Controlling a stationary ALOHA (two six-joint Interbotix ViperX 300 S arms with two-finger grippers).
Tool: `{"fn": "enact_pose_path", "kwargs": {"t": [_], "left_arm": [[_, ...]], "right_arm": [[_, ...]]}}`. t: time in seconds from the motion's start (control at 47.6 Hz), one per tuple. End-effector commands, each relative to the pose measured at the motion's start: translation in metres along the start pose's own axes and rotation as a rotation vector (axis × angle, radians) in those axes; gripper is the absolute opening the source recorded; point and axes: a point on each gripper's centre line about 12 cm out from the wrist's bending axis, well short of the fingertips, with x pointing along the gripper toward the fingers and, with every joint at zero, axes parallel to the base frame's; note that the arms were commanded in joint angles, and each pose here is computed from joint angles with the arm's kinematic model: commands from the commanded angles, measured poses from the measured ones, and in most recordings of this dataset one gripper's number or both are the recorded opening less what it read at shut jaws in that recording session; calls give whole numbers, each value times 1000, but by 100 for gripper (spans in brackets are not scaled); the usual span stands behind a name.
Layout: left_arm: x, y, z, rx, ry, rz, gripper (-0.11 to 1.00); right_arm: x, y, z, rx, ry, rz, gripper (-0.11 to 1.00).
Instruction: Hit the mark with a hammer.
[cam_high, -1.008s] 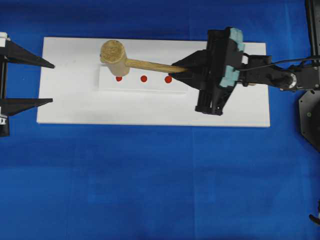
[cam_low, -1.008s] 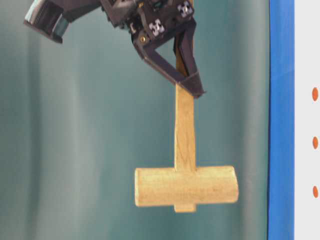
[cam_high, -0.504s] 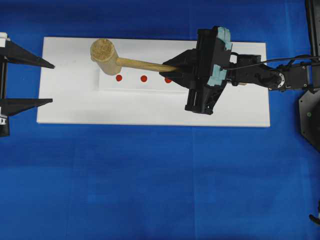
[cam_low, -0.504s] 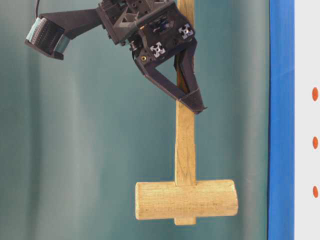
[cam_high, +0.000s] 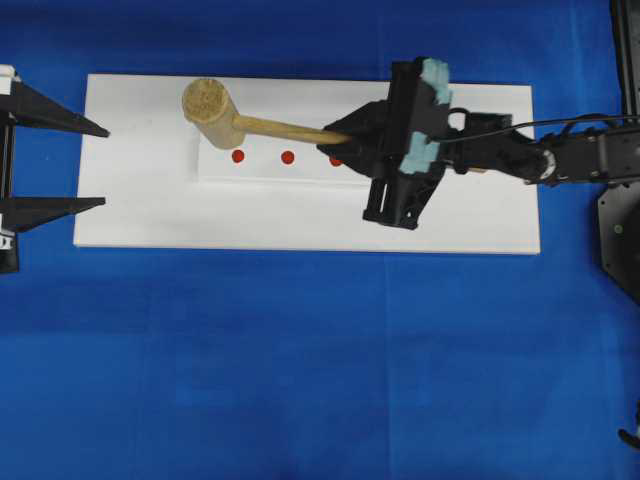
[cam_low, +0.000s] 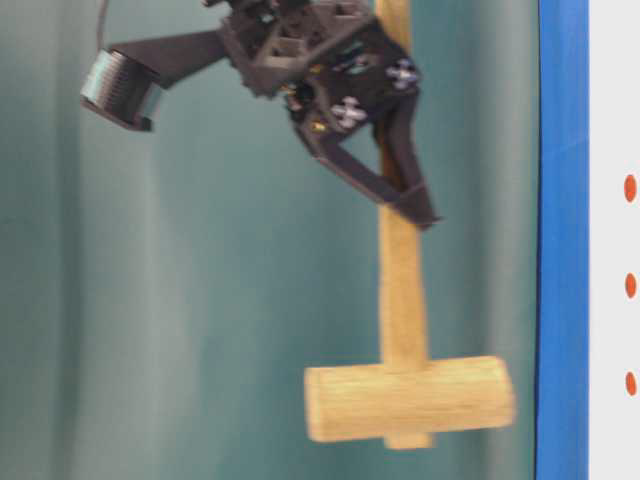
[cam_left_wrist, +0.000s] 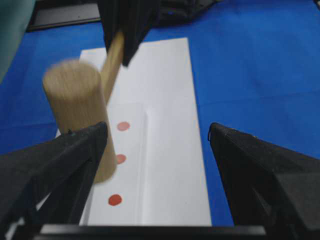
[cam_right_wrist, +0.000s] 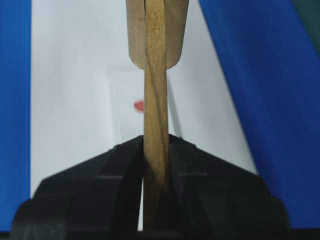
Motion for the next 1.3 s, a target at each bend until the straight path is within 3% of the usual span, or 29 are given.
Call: {"fn": "enact_pose_path", "kwargs": {"t": [0.0,0.147,0.21,0.483,0.756,1.008,1.281], "left_arm": [[1,1,4,-2,-12,2,80],[1,0,4,-1,-14,1,80],[0,1,5,-2,-17,3,80],[0,1,4,-3,-12,2,80],[0,0,4,-1,-12,0,80],[0,0,5,-3,-15,1,80],[0,1,5,-2,-18,3,80]], "right_arm": [[12,1,-3,20,20,-15,2],[39,-3,-44,76,151,-55,2],[41,-2,-50,84,171,-57,2],[26,-5,-30,82,109,-55,2],[-29,-13,5,97,-39,-30,2],[-71,-23,-2,114,-87,-19,2],[-69,-18,-7,106,-72,-6,2]]}}
